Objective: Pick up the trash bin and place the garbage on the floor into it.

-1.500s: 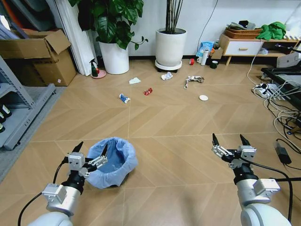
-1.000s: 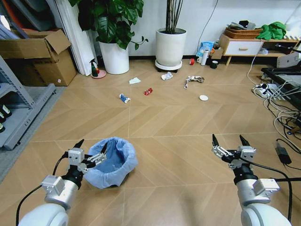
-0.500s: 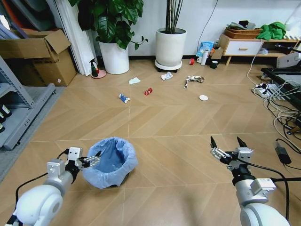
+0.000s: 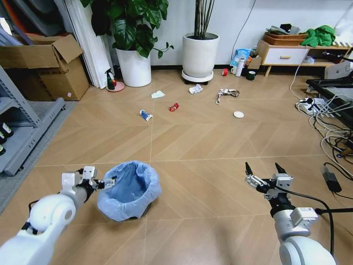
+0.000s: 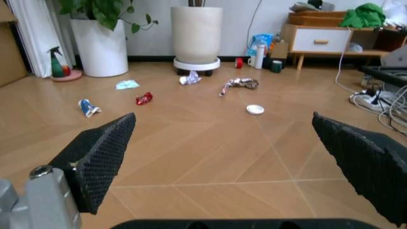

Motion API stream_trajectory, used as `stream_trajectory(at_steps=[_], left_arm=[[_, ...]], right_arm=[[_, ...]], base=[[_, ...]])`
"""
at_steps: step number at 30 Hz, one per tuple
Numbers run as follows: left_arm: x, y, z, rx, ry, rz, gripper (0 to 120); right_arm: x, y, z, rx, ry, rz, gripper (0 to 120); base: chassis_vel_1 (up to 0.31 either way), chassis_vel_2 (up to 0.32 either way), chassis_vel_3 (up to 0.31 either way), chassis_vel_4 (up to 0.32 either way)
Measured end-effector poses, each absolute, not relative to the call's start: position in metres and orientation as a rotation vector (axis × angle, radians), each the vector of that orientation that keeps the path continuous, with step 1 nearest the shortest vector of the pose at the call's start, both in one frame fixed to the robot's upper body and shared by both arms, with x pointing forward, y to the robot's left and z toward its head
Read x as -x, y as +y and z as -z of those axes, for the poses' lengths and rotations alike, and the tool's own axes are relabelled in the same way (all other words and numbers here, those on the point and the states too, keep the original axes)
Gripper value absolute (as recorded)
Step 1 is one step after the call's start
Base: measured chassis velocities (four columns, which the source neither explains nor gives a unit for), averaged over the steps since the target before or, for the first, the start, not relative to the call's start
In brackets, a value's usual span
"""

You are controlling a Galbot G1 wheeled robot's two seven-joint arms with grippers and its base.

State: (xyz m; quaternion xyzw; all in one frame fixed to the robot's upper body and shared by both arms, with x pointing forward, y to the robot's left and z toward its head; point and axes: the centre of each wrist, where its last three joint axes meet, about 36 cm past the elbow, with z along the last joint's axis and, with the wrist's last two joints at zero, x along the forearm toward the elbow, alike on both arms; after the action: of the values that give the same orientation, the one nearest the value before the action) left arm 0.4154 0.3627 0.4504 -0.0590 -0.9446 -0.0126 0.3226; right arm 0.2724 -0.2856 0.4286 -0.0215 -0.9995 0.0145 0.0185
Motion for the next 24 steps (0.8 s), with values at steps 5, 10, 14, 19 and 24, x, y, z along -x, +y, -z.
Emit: stream_trajectory(at_steps=[5,10,14,19,24], left_arm=[[-0.431,0.374,-0.433,0.168,-2.419,0.037,100],[-0.438,0.375,-0.423,0.167,-2.392,0.027,100],[-0.444,0.377,-0.418,0.165,-2.378,0.021,100],[-0.45,0.376,-0.414,0.173,-2.359,0.025,99],[-0.453,0.377,-0.411,0.167,-2.346,0.04,82]], right_arm=[[-0.273,-0.282,-0.424,0.064,-3.097,-0.032,100],[-0.273,-0.282,-0.423,0.064,-3.094,-0.031,100],[-0.272,-0.282,-0.422,0.064,-3.093,-0.033,100],[-0.272,-0.28,-0.419,0.056,-3.094,-0.034,100],[-0.273,-0.278,-0.419,0.045,-3.095,-0.027,100]], base=[[0.0,0.0,0.0,0.0],[0.0,0.0,0.0,0.0],[0.0,0.0,0.0,0.0],[0.0,0.0,0.0,0.0],[0.0,0.0,0.0,0.0]])
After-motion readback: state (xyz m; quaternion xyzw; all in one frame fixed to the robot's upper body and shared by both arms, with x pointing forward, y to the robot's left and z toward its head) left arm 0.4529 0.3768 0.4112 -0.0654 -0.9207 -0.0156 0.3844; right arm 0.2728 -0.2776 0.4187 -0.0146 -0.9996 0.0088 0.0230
